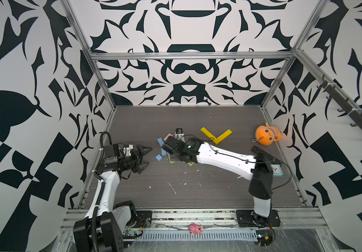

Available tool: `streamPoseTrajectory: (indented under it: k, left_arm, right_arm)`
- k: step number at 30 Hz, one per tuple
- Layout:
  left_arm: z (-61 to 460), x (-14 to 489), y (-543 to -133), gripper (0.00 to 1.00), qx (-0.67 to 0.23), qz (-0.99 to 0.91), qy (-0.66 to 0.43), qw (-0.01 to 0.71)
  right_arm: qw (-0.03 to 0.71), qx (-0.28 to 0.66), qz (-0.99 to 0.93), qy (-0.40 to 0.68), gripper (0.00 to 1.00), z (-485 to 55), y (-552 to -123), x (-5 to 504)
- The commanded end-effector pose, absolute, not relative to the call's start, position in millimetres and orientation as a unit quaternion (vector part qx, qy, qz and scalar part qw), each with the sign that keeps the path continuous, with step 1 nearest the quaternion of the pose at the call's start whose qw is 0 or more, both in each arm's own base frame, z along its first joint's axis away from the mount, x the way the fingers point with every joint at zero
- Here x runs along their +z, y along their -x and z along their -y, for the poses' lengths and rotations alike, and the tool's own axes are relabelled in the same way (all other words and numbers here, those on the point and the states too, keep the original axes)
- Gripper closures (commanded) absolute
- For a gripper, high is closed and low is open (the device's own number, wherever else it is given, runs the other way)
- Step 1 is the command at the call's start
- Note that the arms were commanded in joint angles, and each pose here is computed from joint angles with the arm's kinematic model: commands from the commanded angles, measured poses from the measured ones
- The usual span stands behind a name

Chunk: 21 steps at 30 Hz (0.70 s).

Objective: Assemble the letter v with building blocks
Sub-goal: Assemble the building block at the center of the board.

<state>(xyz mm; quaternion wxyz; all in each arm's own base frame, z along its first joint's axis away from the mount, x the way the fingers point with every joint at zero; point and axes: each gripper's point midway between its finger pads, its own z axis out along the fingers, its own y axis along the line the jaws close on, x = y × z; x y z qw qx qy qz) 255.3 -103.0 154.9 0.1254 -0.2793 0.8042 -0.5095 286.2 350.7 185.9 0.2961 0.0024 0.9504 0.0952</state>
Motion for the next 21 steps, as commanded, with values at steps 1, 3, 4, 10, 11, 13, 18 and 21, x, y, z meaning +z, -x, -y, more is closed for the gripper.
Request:
streamPoseTrajectory:
  k: [1, 3, 4, 10, 11, 13, 18, 21]
  left_arm:
    - [125, 169, -264, 0.01, -0.506, -0.814, 0.247, 0.141]
    - [141, 168, -263, 0.01, -0.498, -0.826, 0.226, 0.135]
    - [151, 168, -262, 0.01, -0.493, -0.833, 0.212, 0.133]
    - [186, 162, -254, 0.01, -0.474, -0.857, 0.161, 0.120]
    - [190, 162, -253, 0.01, -0.473, -0.859, 0.153, 0.118]
    - [198, 159, -251, 0.01, -0.470, -0.864, 0.140, 0.110]
    - [204, 152, -248, 0.01, -0.464, -0.870, 0.129, 0.100]
    - [205, 147, -247, 0.01, -0.461, -0.874, 0.125, 0.091]
  right_arm:
    - [0.266, 0.084, -0.952, -0.126, 0.82, -279, -305, 153]
    - [0.248, 0.103, -0.944, -0.191, 0.82, -254, -307, 133]
    - [0.245, 0.109, -0.939, -0.217, 0.82, -244, -308, 123]
    - [0.212, 0.070, -0.937, -0.268, 0.81, -220, -308, 82]
    - [0.202, 0.062, -0.939, -0.271, 0.80, -220, -307, 75]
    - [0.181, 0.046, -0.943, -0.276, 0.80, -221, -306, 61]
    - [0.154, 0.030, -0.942, -0.297, 0.79, -220, -300, 37]
    - [0.136, 0.032, -0.943, -0.303, 0.75, -223, -295, 26]
